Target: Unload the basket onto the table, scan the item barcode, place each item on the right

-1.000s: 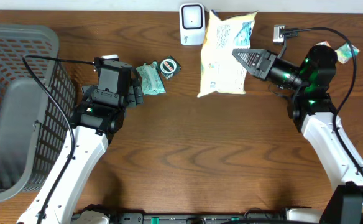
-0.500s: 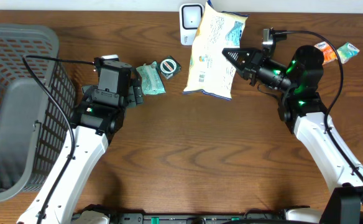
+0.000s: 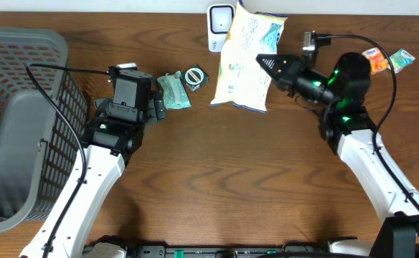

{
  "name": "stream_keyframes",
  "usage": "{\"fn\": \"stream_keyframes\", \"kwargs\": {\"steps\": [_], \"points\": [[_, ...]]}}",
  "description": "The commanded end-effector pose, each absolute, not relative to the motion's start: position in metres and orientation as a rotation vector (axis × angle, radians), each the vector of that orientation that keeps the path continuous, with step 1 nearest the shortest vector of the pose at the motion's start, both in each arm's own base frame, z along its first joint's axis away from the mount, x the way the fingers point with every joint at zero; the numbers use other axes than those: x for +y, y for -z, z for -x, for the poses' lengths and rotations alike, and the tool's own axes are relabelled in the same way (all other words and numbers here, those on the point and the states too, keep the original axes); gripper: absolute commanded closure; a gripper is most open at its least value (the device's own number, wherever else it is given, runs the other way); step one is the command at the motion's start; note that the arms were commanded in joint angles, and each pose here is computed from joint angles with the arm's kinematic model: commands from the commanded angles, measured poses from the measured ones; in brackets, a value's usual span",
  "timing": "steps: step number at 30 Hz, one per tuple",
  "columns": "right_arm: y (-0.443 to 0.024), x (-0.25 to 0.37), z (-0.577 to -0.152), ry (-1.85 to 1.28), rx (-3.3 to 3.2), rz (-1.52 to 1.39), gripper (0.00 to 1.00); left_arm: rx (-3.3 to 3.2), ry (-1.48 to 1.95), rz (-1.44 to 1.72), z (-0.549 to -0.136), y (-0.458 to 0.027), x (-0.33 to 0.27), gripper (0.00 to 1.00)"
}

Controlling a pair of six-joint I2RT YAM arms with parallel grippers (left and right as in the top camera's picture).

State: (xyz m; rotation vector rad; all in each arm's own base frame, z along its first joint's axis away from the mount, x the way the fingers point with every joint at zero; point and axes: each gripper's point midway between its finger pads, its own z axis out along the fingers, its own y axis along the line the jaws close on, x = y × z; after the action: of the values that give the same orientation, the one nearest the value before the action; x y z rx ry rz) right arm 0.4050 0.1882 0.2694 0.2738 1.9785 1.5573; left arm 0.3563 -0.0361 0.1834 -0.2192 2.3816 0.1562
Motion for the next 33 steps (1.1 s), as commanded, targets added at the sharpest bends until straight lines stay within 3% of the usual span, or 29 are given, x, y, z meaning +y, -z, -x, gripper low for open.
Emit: {"fn": "stream_keyframes", "kwargs": {"steps": [1, 7, 18, 21, 28, 33], "points": [[-0.251, 0.191, -0.413, -1.249, 1.991, -0.159, 0.98, 2.368, -0.179, 0.216, -0.357, -0.188, -0.032, 0.02], [-0.196, 0.164, -0.421, -0.7, 2.126, -0.205, 0.98, 2.368, -0.179, 0.216, -0.357, -0.188, -0.032, 0.02], [-0.173, 0.053, -0.412, 0.301, 2.24, -0.119, 0.99, 2.368, -0.179, 0.216, -0.357, -0.188, -0.032, 0.02], [-0.149, 0.035, -0.403, 0.49, 2.319, -0.068, 0.99, 2.368, -0.179, 0.216, -0.357, -0.188, -0.032, 0.02], [-0.101, 0.044, -0.395, 0.562, 2.449, 0.038, 0.99, 2.368, -0.179, 0.216, -0.357, -0.188, -0.032, 0.02], [-0.084, 0.094, -0.384, 0.448, 2.496, 0.205, 0.71, 2.368, -0.179, 0.216, -0.357, -0.188, -0.032, 0.02]]}}
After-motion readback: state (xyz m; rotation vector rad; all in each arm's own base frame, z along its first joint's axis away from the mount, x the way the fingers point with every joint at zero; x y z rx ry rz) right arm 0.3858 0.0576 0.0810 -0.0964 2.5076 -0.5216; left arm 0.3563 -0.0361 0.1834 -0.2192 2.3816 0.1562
